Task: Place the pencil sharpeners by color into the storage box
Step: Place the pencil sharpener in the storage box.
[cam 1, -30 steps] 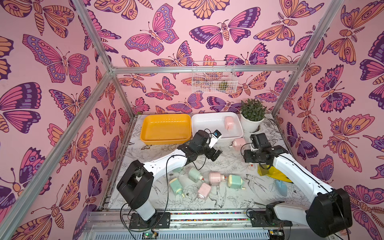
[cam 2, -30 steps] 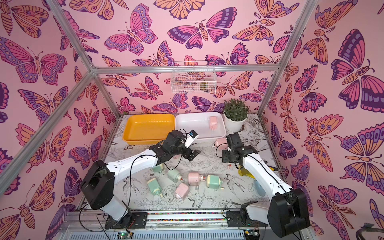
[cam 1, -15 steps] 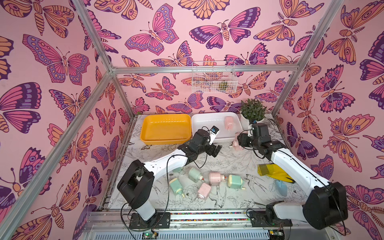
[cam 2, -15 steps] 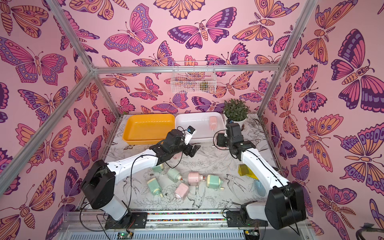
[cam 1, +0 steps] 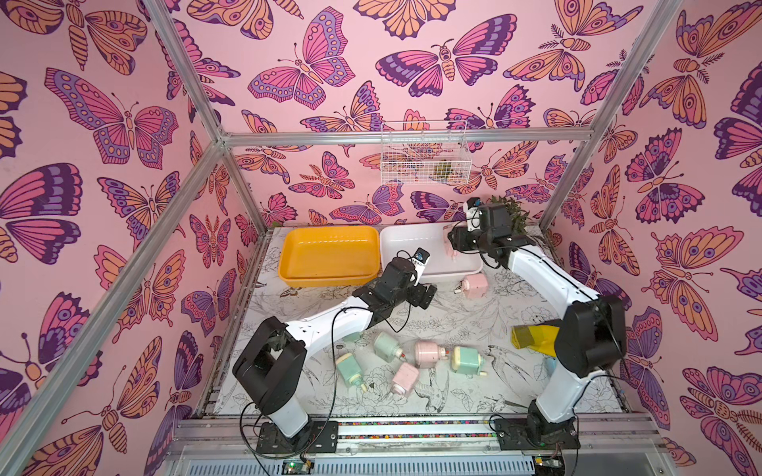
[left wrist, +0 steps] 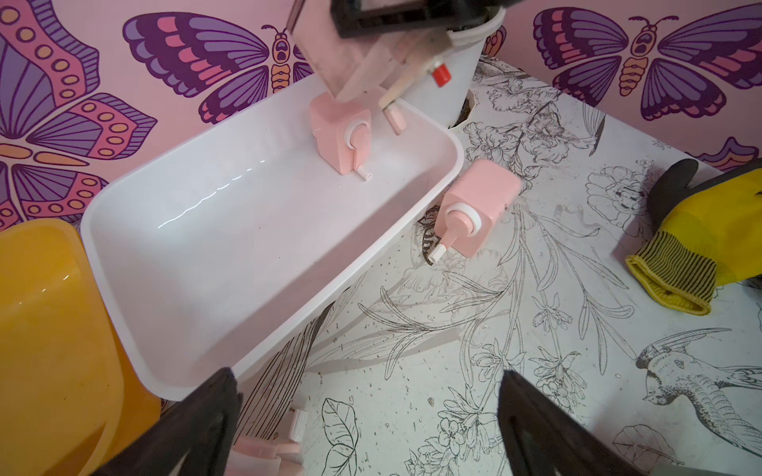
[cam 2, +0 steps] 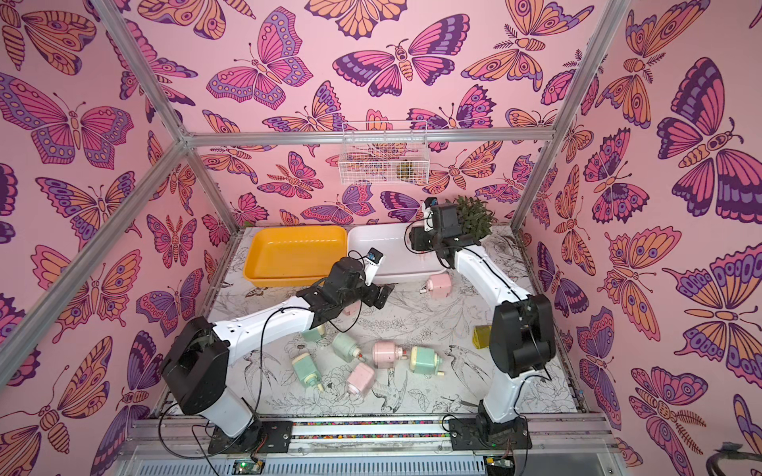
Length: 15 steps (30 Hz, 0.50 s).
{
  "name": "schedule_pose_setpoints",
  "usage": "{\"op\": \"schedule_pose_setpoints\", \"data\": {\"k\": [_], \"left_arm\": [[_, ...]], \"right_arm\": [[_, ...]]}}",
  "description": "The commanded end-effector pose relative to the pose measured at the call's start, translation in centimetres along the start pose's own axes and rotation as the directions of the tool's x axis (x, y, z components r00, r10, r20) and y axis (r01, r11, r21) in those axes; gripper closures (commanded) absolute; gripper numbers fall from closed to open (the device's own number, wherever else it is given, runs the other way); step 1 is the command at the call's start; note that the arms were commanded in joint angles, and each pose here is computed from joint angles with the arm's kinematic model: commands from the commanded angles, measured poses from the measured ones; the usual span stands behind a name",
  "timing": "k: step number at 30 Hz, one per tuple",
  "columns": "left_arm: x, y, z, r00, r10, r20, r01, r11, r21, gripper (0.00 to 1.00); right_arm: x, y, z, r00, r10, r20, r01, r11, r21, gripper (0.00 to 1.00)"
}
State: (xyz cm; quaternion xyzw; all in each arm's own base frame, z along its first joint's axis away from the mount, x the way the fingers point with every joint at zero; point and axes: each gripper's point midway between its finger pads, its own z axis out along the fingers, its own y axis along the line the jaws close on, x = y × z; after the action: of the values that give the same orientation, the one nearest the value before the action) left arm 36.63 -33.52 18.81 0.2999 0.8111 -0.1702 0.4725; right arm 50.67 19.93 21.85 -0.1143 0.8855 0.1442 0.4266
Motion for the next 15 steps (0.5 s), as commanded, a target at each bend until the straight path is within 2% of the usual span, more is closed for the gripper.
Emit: {"op": "schedule_pose_setpoints", "data": {"k": [1,7,11,15], "left_arm": [[0.8,0.0,-0.1,0.999,-0.028,-0.029,0.028,1.000,-0.004,0.00],[1.5,0.6,0.5,0.998,-0.018,-0.063,0.016,0.999,-0.038,0.00],[1.8,1.2,0.6,0.997,-0.026,-0.066,0.021,0.997,-0.072,0.00],[2.3,1.4,0.7,0.997,-0.009,-0.080,0.002,0.997,-0.081,0.00]], "right_arm": [[0.2,-0.3,1.8,0.994,-0.076,-0.073,0.078,0.997,0.021,1.00],[-0.5,-1.6,5.1,0.986,-0.111,-0.126,0.122,0.989,0.084,1.00],[-0.4,-2.6,7.0,0.982,-0.092,-0.163,0.114,0.985,0.133,1.00],[0.5,-1.3,8.8,0.974,-0.099,-0.204,0.112,0.992,0.051,1.00]]}}
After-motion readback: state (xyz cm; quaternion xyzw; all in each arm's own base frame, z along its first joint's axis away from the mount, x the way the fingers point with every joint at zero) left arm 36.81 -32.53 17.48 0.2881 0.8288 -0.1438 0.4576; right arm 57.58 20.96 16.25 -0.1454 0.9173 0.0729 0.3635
